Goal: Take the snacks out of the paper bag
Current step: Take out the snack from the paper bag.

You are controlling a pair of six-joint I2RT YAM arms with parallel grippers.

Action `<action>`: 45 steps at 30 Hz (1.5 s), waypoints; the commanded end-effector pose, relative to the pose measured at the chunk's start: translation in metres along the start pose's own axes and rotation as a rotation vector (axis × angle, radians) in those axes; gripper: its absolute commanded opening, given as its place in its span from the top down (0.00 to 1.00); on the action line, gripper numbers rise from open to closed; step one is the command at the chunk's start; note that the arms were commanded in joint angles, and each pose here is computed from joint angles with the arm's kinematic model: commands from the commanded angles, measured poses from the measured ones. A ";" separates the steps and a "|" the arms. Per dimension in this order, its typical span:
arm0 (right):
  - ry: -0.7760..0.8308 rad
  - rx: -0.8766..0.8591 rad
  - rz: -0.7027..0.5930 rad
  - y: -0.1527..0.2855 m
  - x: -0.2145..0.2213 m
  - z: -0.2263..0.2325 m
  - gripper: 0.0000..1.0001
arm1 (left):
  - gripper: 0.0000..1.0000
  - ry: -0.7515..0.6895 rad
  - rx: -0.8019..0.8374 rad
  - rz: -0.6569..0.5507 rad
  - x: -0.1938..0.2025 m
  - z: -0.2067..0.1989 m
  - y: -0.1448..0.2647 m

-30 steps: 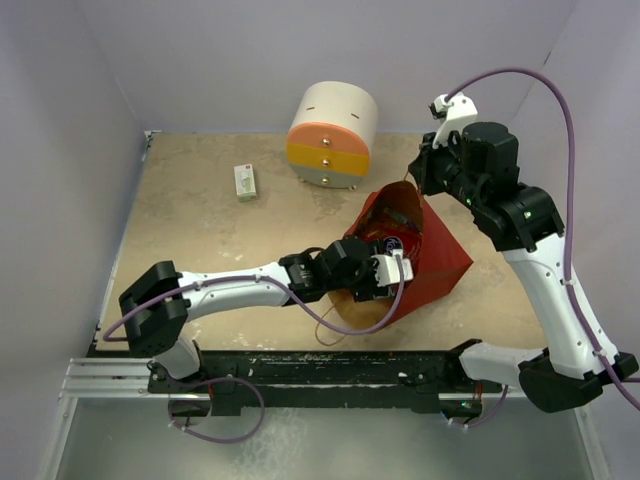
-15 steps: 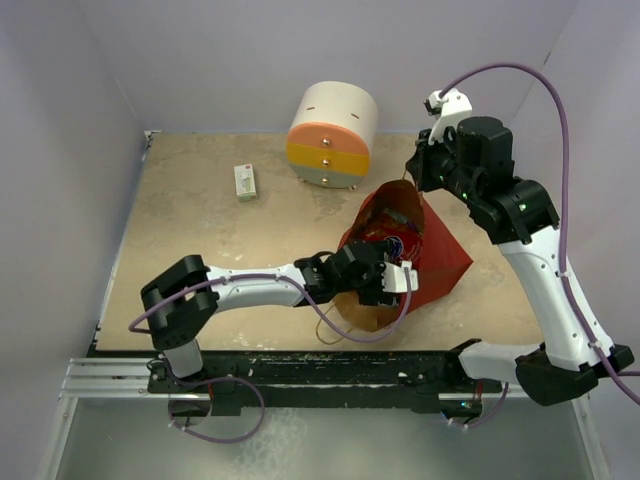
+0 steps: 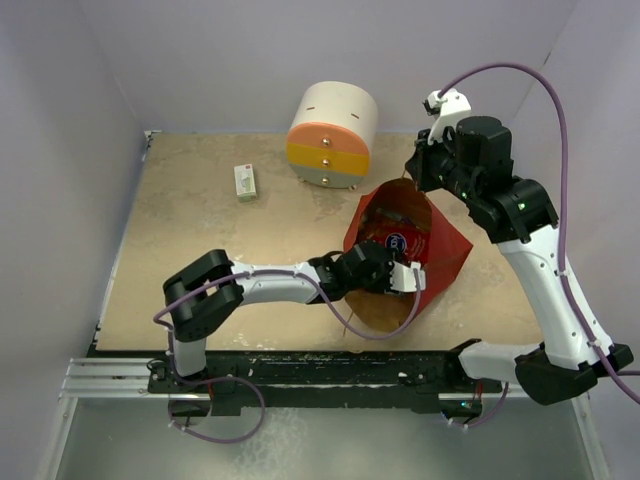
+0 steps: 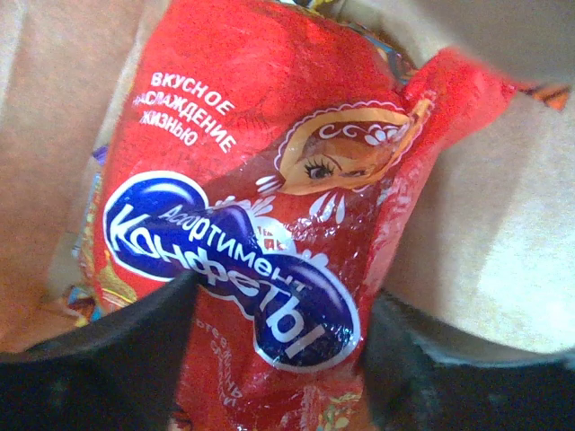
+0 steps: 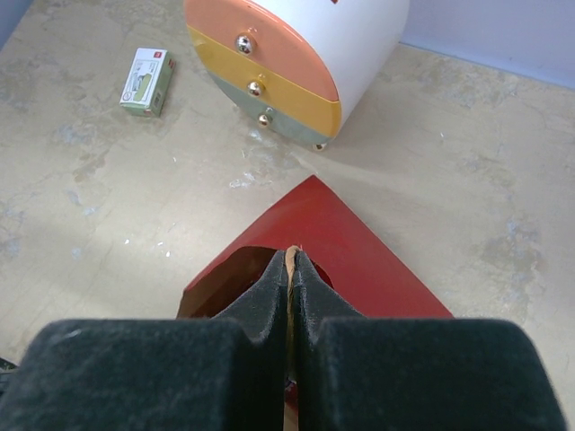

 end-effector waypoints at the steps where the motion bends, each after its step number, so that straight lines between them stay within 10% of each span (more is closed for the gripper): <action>1: -0.010 -0.030 -0.199 0.025 -0.038 0.001 0.98 | 0.52 0.051 -0.094 -0.082 -0.027 0.035 0.003; 11: -0.001 -0.023 -0.207 0.025 -0.035 0.000 0.98 | 1.00 0.160 -0.129 -0.125 -0.050 0.058 0.026; 26: -0.030 0.041 -0.243 0.030 -0.016 -0.007 0.98 | 1.00 0.562 -0.209 -0.199 -0.115 0.110 0.114; 45: -0.042 0.027 -0.284 0.030 -0.013 -0.006 0.99 | 1.00 0.724 -0.253 -0.475 -0.212 0.174 0.266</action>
Point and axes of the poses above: each gripper's point midway between its finger pads, its own y axis back along the fingers, its own z axis along the line the jaws close on, x = y × z, the point moved 8 cm from there along y, back along the fingers, and after that the axes turned 3 degrees about y, right-handed, at the moved point
